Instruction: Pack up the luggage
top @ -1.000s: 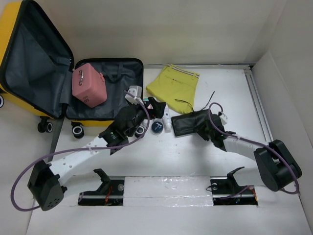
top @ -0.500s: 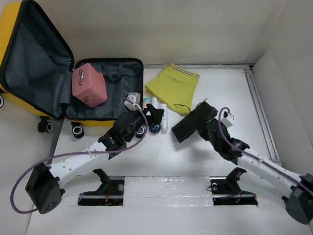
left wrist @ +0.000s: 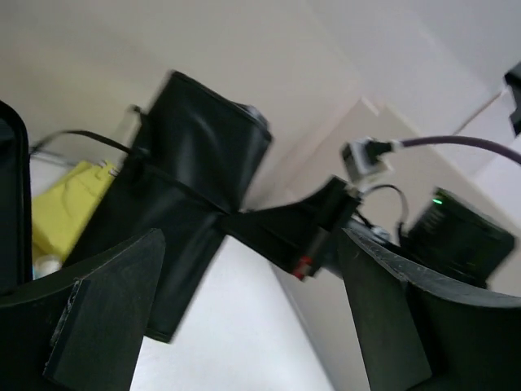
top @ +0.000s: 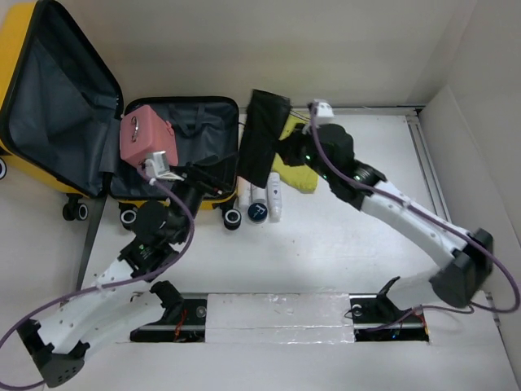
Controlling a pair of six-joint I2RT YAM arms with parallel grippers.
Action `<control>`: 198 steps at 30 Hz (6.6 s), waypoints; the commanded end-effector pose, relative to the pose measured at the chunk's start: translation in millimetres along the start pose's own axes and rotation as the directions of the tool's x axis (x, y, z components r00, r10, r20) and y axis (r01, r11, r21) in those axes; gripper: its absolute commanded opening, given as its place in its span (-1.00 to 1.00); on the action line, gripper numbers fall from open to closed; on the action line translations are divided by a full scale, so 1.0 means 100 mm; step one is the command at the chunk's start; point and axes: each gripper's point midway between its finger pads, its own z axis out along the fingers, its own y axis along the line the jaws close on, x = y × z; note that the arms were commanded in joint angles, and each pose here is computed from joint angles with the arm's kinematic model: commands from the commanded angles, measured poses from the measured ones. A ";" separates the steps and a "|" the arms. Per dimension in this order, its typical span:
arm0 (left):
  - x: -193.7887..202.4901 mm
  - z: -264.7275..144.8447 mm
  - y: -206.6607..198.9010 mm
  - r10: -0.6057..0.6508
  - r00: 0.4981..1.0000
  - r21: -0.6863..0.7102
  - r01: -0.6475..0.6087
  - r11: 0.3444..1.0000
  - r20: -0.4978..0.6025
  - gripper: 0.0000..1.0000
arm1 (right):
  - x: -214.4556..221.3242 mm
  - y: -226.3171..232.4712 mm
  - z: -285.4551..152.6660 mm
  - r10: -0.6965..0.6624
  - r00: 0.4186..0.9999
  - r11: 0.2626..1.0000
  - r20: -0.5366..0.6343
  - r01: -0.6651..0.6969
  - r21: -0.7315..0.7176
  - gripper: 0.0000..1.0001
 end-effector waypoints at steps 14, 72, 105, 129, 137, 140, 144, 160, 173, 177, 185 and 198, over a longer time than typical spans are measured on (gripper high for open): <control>-0.38 -0.22 0.30 -0.002 0.993 -0.172 0.022 0.985 0.114 0.66 | 0.41 1.05 2.02 -0.020 0.982 0.883 -0.190 -0.072 -0.464 -0.98; 0.72 0.05 0.96 0.205 0.968 -0.288 -0.238 0.928 -0.142 0.61 | 1.25 -0.76 0.61 -0.098 0.937 0.995 -0.336 0.083 -0.059 -0.53; 0.54 0.08 0.72 0.126 0.988 -0.247 -0.145 0.958 -0.092 0.61 | 1.60 -0.77 1.20 -0.121 0.932 0.990 -0.342 0.139 0.027 0.29; 0.35 0.02 0.59 0.096 0.994 -0.220 -0.107 0.970 -0.059 0.59 | 1.28 -0.53 0.84 -0.090 0.952 0.996 -0.292 0.085 -0.029 -0.52; -0.08 -0.03 0.41 0.079 0.996 -0.204 -0.068 0.977 0.045 0.59 | 1.06 0.65 1.19 -0.076 0.968 0.952 -0.240 -0.001 -0.306 -0.52; -0.38 -0.07 0.38 0.078 0.990 -0.247 -0.046 0.968 0.120 0.59 | 0.88 1.25 1.36 0.010 0.978 0.877 -0.211 -0.109 -0.467 -0.55; -0.49 -0.09 0.33 0.082 0.986 -0.239 -0.045 0.970 0.147 0.59 | 1.08 1.81 1.59 0.172 0.939 0.737 -0.297 -0.323 -0.594 0.37; -0.09 0.06 0.40 0.098 0.994 -0.225 -0.086 0.971 0.044 0.59 | 1.62 -0.26 0.71 -0.098 0.958 0.990 -0.269 0.066 -0.126 0.45; 0.24 0.14 0.49 0.102 0.994 -0.209 -0.105 0.972 -0.023 0.59 | 2.65 -0.75 0.42 -0.360 0.754 0.883 -0.549 0.466 0.060 1.00; 0.32 0.13 0.54 0.110 0.992 -0.228 -0.119 0.966 -0.055 0.59 | 2.76 -0.70 0.45 -0.383 0.739 0.876 -0.554 0.481 0.035 1.00; 0.24 0.09 0.54 0.100 0.995 -0.229 -0.102 0.968 -0.020 0.59 | 2.84 -0.71 0.81 -0.371 0.775 0.870 -0.511 0.483 0.100 0.91; 0.10 0.11 0.43 0.093 0.995 -0.197 -0.087 0.977 0.022 0.59 | 1.85 -0.38 0.45 -0.281 0.897 0.951 -0.342 0.309 0.029 -0.12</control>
